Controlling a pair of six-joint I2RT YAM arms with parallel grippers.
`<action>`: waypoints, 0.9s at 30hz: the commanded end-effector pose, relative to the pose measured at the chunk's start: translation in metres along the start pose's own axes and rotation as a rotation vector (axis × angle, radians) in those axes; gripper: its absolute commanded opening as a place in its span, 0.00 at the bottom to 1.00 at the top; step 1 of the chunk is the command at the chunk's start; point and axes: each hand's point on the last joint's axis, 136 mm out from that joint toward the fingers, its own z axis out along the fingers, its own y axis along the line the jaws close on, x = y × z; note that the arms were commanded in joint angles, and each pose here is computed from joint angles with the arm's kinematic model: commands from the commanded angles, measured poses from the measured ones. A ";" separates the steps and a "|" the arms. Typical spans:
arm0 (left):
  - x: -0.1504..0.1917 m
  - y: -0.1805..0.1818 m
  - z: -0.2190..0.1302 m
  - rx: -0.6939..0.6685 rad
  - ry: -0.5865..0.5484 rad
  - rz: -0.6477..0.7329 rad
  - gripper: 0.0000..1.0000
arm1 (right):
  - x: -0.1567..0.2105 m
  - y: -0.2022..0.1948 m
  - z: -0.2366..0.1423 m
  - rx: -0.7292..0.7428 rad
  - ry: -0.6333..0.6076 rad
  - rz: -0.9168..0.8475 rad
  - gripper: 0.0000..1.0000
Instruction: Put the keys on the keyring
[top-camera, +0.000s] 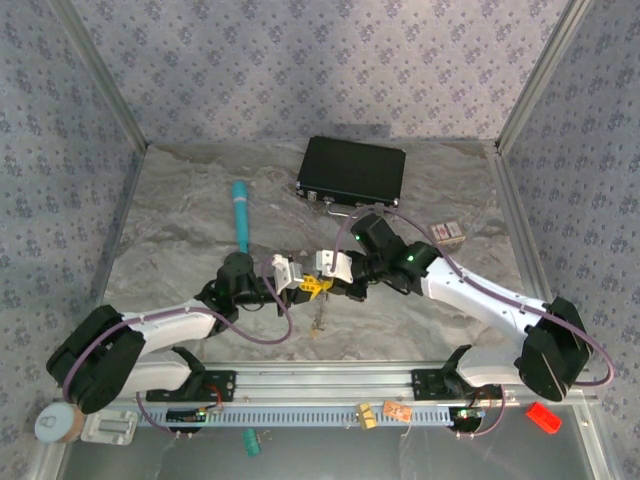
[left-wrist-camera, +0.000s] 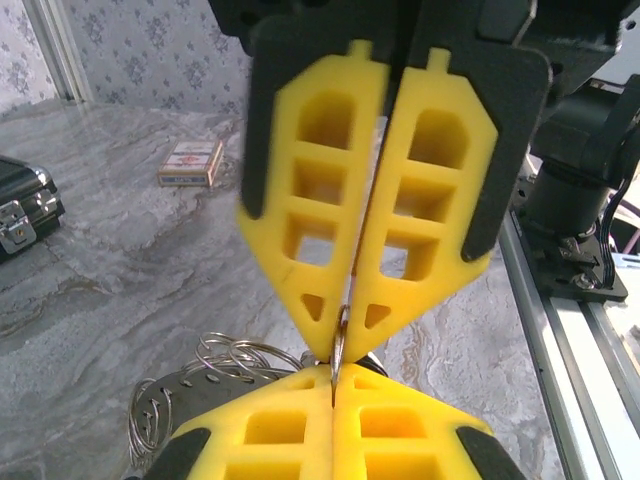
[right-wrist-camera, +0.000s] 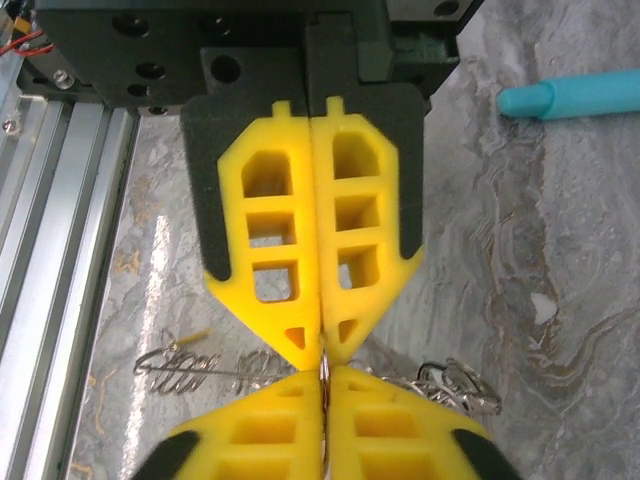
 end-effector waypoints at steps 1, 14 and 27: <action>-0.022 -0.006 -0.001 0.024 -0.078 0.044 0.00 | -0.020 -0.005 -0.020 0.034 -0.152 0.023 0.22; -0.028 -0.009 -0.001 0.046 -0.163 0.026 0.00 | -0.008 -0.005 -0.017 0.022 -0.276 0.179 0.31; -0.031 -0.010 0.000 0.057 -0.188 0.032 0.00 | -0.005 -0.008 -0.010 -0.016 -0.269 0.190 0.05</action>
